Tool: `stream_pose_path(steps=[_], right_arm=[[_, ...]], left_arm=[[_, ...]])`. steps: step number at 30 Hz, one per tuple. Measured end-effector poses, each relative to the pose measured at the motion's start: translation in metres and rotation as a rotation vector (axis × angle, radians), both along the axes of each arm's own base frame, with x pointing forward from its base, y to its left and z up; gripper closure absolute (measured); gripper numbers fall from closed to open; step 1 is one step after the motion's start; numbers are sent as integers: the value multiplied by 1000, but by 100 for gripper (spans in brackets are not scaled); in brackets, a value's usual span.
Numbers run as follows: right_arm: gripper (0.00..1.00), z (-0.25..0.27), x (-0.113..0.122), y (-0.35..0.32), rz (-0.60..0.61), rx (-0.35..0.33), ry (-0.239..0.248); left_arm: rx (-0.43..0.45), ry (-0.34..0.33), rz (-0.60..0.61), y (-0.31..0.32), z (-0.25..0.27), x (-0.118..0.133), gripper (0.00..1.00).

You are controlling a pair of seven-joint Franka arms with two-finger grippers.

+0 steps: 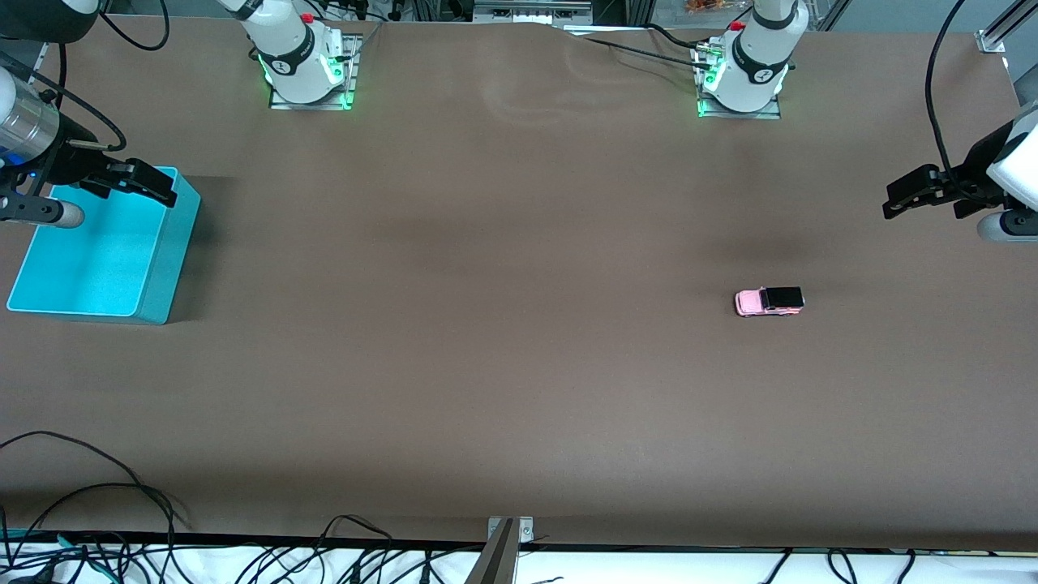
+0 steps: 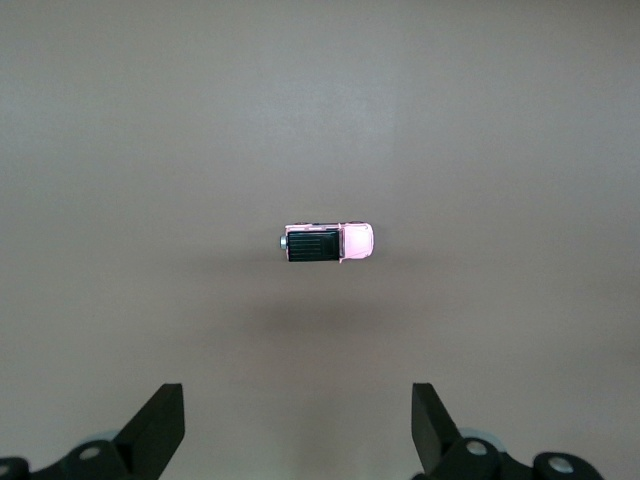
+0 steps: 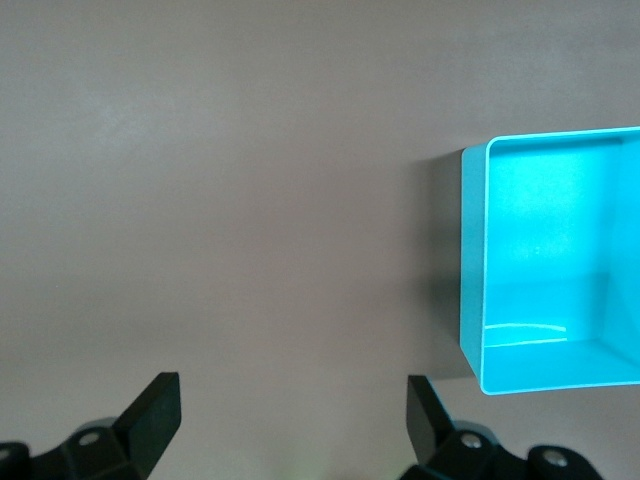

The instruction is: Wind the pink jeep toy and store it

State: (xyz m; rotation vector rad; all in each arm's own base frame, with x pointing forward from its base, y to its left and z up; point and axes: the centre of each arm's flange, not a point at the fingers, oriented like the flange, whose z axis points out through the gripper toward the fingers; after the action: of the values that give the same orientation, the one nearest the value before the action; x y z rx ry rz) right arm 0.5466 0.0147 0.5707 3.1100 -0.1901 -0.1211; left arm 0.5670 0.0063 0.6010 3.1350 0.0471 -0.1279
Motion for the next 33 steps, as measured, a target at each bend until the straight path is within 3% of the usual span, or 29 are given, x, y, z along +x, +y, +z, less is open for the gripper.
stream_pose_path(steps=[33], right_arm=[[0,0,0,0,0,0,-1]], left_arm=[[0,14,4,2,-2,-1,0]])
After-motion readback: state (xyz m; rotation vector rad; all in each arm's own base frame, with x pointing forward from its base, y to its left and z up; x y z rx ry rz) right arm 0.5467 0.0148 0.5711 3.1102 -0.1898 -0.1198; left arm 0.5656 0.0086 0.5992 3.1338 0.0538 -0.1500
